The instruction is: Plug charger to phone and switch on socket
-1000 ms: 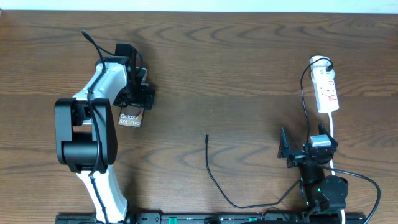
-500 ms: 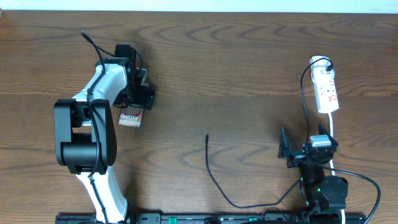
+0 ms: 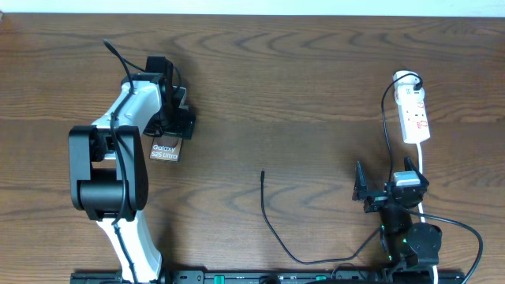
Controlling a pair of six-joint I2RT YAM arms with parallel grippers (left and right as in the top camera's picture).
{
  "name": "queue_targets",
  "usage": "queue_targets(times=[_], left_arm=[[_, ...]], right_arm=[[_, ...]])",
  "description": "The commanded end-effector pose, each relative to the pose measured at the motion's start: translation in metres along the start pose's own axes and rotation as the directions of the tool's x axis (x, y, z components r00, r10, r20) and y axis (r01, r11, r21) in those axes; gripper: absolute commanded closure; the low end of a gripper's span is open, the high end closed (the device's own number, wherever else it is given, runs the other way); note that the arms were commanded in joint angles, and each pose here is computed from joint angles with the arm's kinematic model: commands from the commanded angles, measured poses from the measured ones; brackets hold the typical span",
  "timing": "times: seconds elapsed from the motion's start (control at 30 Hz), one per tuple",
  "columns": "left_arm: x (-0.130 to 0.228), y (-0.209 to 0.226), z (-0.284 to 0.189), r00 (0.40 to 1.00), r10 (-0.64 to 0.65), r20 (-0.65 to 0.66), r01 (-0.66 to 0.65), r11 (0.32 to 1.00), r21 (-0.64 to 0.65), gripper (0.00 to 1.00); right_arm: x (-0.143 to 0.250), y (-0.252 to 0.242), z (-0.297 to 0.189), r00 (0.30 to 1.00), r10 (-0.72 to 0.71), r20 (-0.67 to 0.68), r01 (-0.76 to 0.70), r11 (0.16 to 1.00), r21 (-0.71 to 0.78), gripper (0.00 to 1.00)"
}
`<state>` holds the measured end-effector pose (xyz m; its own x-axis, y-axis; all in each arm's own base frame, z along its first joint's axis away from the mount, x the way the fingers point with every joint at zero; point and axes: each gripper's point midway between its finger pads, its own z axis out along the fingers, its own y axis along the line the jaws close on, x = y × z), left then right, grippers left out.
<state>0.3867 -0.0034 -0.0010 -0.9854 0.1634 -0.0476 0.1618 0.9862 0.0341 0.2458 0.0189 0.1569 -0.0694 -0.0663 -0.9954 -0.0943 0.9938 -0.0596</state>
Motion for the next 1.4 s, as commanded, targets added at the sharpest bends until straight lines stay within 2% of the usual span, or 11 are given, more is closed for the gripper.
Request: queue_targets(times=[0.0, 0.3, 0.57, 0.67, 1.2, 1.3, 1.37], left_arm=[[0.0085, 0.0025, 0.0041, 1.000, -0.002, -0.021, 0.002, 1.000, -0.008, 0.11], [0.0085, 0.0024, 0.0041, 1.000, -0.002, -0.021, 0.002, 1.000, -0.007, 0.16], [0.0085, 0.0024, 0.0041, 1.000, -0.007, -0.021, 0.007, 1.000, -0.007, 0.16], [0.0057, -0.0058, 0.0040, 1.000, -0.010, -0.008, 0.010, 0.999, 0.041, 0.16], [0.0046, -0.0053, 0.0041, 1.000, -0.009, -0.004, 0.010, 0.999, 0.039, 0.16], [0.0046, -0.0053, 0.0041, 1.000, -0.009, -0.004, 0.010, 0.999, 0.039, 0.23], [0.0046, -0.0053, 0.0041, 1.000, -0.009, -0.004, 0.010, 0.999, 0.039, 0.23]], right_arm=[[0.0003, -0.0017, -0.0003, 1.000, -0.013, 0.000, 0.013, 1.000, 0.010, 0.01], [0.0004, -0.0017, -0.0003, 1.000, -0.013, 0.000, 0.013, 1.000, 0.010, 0.01], [0.0004, -0.0017, -0.0003, 1.000, -0.013, 0.000, 0.013, 1.000, 0.010, 0.01], [0.0004, -0.0017, -0.0003, 1.000, -0.013, 0.000, 0.013, 1.000, 0.010, 0.01], [0.0003, -0.0017, -0.0003, 1.000, -0.013, 0.000, 0.013, 1.000, 0.010, 0.01], [0.0004, -0.0017, -0.0003, 1.000, -0.013, 0.000, 0.013, 1.000, 0.010, 0.01], [0.0003, -0.0017, -0.0003, 1.000, -0.013, 0.000, 0.013, 1.000, 0.010, 0.01]])
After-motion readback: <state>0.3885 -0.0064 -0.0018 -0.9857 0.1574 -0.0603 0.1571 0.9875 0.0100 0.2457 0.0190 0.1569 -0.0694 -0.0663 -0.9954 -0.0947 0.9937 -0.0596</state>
